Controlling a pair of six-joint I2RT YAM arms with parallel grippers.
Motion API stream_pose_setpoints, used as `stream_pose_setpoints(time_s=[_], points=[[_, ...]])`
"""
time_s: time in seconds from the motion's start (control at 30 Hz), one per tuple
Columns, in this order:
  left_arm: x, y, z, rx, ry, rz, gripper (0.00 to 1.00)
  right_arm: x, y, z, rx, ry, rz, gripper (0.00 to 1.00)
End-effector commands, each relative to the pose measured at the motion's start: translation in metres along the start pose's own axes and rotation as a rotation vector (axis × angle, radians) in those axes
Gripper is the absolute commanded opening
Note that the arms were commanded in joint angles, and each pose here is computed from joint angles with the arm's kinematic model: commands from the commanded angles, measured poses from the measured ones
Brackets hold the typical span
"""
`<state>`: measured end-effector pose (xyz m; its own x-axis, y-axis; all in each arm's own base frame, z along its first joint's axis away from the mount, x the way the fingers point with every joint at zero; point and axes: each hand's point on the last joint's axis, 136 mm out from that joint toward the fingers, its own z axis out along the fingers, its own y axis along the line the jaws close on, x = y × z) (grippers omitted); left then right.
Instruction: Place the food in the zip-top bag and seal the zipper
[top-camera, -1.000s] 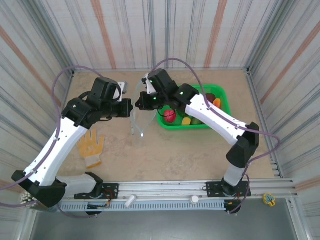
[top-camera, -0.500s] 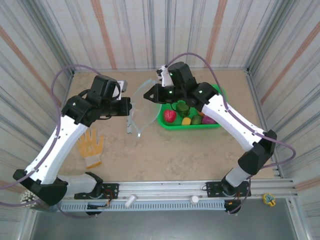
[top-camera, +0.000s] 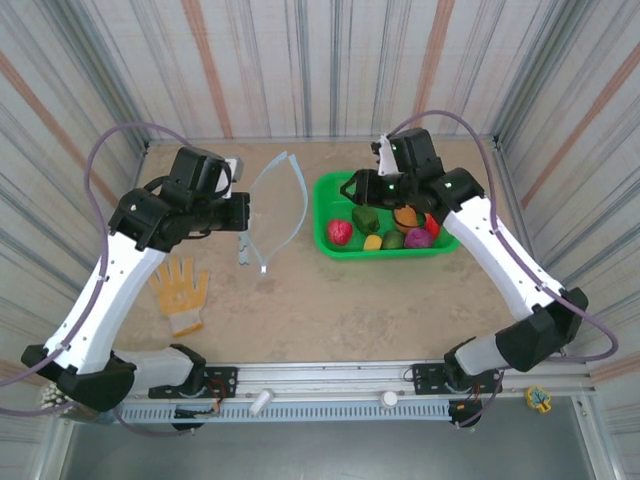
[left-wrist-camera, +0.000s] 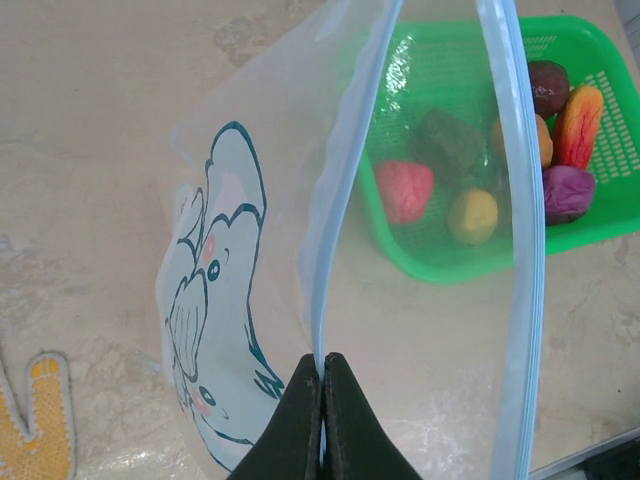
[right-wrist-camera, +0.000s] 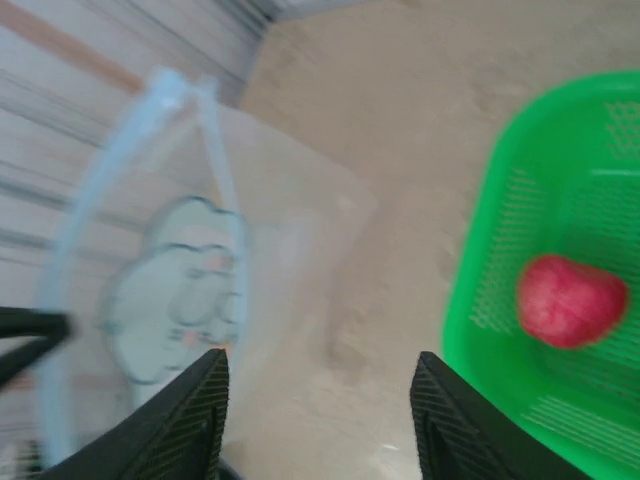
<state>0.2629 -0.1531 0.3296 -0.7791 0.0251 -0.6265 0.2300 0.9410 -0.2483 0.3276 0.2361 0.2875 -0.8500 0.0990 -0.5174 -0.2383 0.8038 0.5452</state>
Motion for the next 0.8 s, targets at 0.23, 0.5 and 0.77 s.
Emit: stream_pose_setpoints(time_s=[0.23, 0.5, 0.77], points=[[-0.004, -0.012, 0.029, 0.078, -0.005, -0.011, 0.00, 0.012, -0.115, 0.079, 0.386, 0.198, -0.071, 0.94], [-0.002, -0.020, 0.058, 0.147, 0.014, -0.040, 0.00, 0.004, -0.159, 0.137, 0.481, 0.313, -0.112, 0.97], [-0.003, -0.029, 0.071, 0.216, 0.023, -0.069, 0.00, 0.019, -0.176, 0.175, 0.487, 0.438, -0.124, 0.92]])
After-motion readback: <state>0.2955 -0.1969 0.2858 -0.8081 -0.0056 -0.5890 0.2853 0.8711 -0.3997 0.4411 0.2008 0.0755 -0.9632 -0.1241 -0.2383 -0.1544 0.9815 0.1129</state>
